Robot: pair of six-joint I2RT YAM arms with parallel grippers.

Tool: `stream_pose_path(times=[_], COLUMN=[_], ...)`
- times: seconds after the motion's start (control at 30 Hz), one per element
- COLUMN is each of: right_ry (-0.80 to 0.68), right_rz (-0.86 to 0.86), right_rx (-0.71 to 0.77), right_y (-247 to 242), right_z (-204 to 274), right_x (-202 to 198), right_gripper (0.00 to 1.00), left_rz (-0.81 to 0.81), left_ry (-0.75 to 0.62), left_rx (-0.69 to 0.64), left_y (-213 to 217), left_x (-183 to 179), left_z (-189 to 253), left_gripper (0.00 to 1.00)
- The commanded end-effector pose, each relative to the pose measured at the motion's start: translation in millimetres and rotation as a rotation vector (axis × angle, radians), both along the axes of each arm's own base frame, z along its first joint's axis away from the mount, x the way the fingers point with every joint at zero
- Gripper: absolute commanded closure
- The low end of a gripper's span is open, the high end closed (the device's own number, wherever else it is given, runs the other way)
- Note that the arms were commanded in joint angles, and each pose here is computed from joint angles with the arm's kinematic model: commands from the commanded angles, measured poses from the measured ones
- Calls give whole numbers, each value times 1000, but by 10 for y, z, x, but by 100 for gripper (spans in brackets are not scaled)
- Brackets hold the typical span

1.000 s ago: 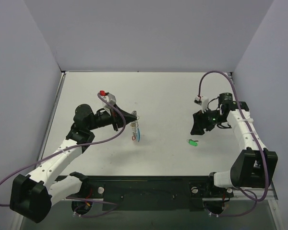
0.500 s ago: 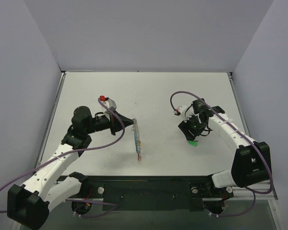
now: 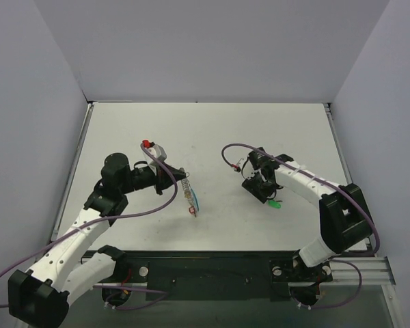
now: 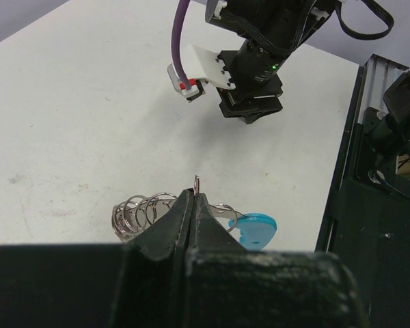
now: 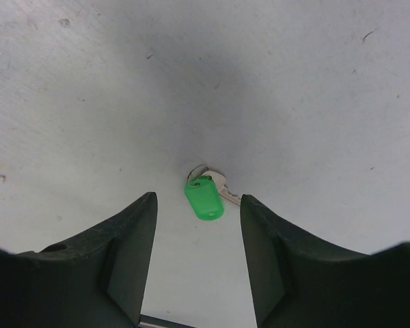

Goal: Put the keys on the keyring

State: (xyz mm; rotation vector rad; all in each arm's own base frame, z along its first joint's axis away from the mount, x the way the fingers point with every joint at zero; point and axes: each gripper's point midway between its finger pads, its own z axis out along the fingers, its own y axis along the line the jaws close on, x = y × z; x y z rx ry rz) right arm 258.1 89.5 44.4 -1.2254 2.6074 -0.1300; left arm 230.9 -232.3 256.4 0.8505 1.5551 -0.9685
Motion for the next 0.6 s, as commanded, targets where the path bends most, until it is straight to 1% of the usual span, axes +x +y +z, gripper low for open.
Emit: stream_pose_path(times=[0.0, 0.13, 0.33, 0.57], right_ry=[-9, 2, 9, 10], right_rz=[-53, -30, 0, 9], right_rx=[-124, -180, -241, -271], right_y=[-120, -123, -120, -110], right_z=[-25, -80, -141, -189], right_x=[20, -7, -19, -6], right_gripper=[54, 59, 60, 60], left_rz=[30, 33, 28, 25], left_ry=[-130, -131, -130, -131], left_rx=[-12, -11, -11, -12], left_y=[61, 71, 68, 64], left_x=[17, 13, 5, 4], left_z=[358, 370, 363, 365], left_gripper=[100, 100, 100, 100])
